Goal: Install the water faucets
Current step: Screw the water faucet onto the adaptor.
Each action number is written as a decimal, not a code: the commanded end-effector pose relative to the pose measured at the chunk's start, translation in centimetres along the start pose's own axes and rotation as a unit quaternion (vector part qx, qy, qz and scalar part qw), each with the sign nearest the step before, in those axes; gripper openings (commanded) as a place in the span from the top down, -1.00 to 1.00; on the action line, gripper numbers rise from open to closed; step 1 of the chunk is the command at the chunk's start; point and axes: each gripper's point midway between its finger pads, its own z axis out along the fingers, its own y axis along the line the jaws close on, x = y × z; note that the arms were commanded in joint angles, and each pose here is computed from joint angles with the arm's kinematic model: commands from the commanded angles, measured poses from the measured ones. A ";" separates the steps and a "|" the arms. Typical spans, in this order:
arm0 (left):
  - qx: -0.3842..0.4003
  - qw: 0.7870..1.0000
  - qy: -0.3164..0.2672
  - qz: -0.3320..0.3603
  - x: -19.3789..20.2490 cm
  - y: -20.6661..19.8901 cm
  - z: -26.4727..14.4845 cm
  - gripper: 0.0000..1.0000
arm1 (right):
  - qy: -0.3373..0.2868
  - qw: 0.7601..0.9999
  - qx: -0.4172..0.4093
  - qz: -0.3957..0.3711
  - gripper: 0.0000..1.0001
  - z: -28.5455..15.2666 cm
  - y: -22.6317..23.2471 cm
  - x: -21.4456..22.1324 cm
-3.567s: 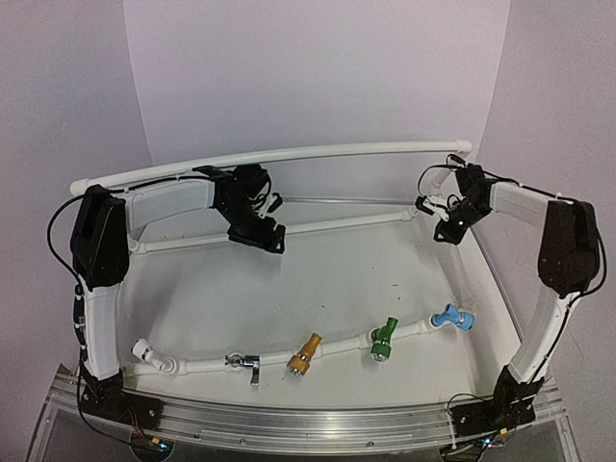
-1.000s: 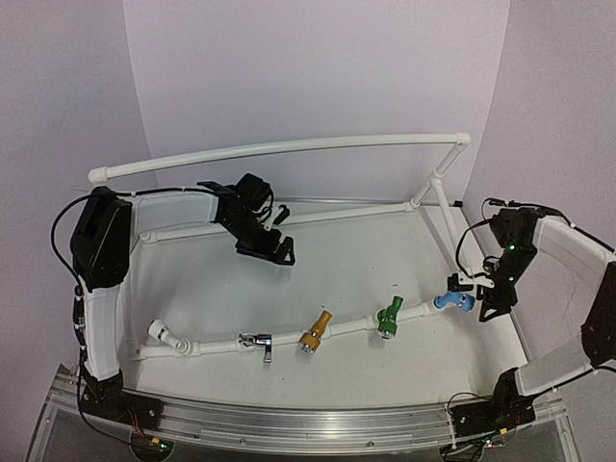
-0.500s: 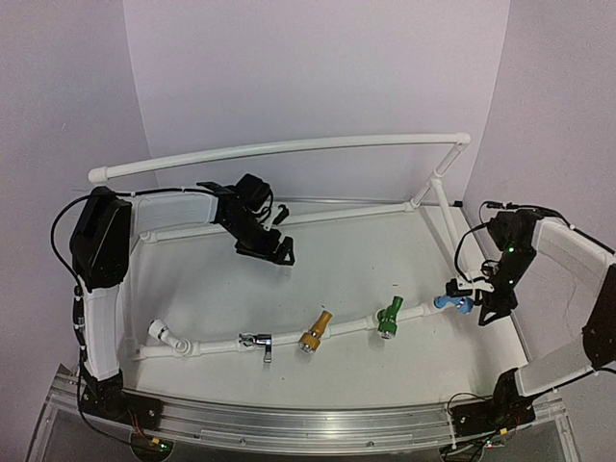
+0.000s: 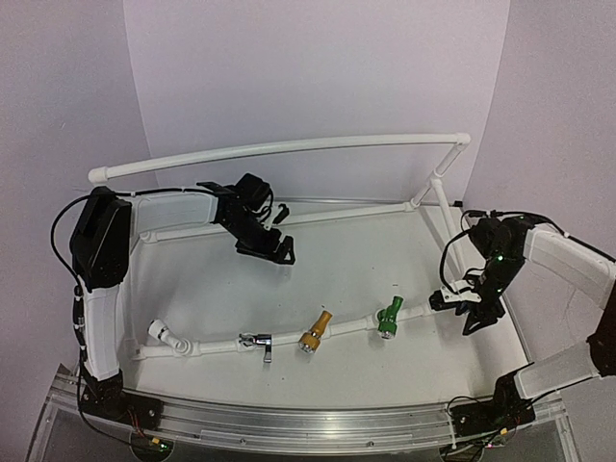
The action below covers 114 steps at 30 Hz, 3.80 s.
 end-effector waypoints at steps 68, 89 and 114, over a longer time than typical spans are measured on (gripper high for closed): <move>0.002 0.999 -0.039 -0.006 -1.4 -0.6 -2.3 -0.95 | -0.026 0.956 0.263 -0.128 -0.59 -4.8 -3.8 -2.3; 0.007 0.999 -0.039 -0.007 -1.6 -0.8 -2.3 -0.95 | 0.040 0.827 0.287 -0.481 -0.96 -3.1 -3.0 -3.2; 0.006 0.999 -0.038 -0.007 -1.4 -0.7 -1.9 -0.96 | 0.065 0.776 0.269 -0.567 -0.65 -0.2 -6.0 -3.7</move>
